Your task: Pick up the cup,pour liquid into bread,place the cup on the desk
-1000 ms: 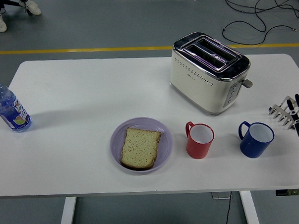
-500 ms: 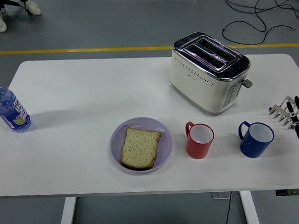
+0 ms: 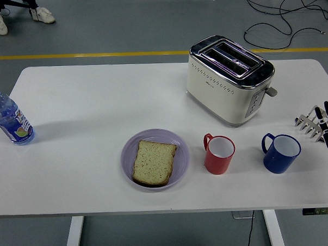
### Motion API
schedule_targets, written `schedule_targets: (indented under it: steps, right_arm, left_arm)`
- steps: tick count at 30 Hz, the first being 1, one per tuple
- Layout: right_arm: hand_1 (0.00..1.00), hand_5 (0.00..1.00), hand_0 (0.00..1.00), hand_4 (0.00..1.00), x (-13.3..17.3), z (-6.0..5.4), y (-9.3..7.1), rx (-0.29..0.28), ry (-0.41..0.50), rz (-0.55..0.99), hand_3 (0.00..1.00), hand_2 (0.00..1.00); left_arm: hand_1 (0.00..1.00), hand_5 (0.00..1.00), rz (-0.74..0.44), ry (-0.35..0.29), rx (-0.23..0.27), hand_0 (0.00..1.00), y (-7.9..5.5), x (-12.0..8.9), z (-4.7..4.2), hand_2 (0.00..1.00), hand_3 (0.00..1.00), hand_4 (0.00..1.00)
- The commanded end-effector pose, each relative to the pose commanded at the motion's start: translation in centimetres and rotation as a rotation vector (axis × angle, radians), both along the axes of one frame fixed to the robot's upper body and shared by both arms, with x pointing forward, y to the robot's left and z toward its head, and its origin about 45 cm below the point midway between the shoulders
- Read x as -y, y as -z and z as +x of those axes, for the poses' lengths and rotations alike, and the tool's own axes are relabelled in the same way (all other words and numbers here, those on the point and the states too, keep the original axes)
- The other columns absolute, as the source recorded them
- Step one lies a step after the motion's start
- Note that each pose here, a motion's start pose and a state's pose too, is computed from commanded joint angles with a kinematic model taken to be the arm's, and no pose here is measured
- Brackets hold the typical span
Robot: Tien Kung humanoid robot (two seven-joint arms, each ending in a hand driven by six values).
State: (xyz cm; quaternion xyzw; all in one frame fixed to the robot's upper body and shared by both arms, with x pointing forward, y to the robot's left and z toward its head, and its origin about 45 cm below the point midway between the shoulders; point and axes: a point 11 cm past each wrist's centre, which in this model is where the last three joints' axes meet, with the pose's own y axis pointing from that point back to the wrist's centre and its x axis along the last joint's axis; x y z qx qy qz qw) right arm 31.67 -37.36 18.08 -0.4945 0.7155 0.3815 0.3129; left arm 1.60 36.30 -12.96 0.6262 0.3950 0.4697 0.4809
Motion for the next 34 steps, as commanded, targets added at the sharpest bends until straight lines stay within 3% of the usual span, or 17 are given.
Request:
schedule_targets:
  steps: [22, 34]
  right_arm:
    - [0.603, 0.051, 0.633, 0.560, 0.14, 0.05, -0.30, 0.010, 0.006, 0.009, 0.593, 0.641]
    - [0.603, 0.049, 0.634, 0.557, 0.28, 0.06, -0.42, 0.013, 0.010, 0.010, 0.593, 0.640]
  left_arm:
    - [0.703, 0.953, 0.002, 0.001, 0.011, 0.659, -0.06, -0.06, 0.60, 0.728, 0.620, 0.351]
    - [0.703, 0.953, 0.000, 0.003, 0.007, 0.659, -0.03, 0.03, 0.50, 0.728, 0.620, 0.353]
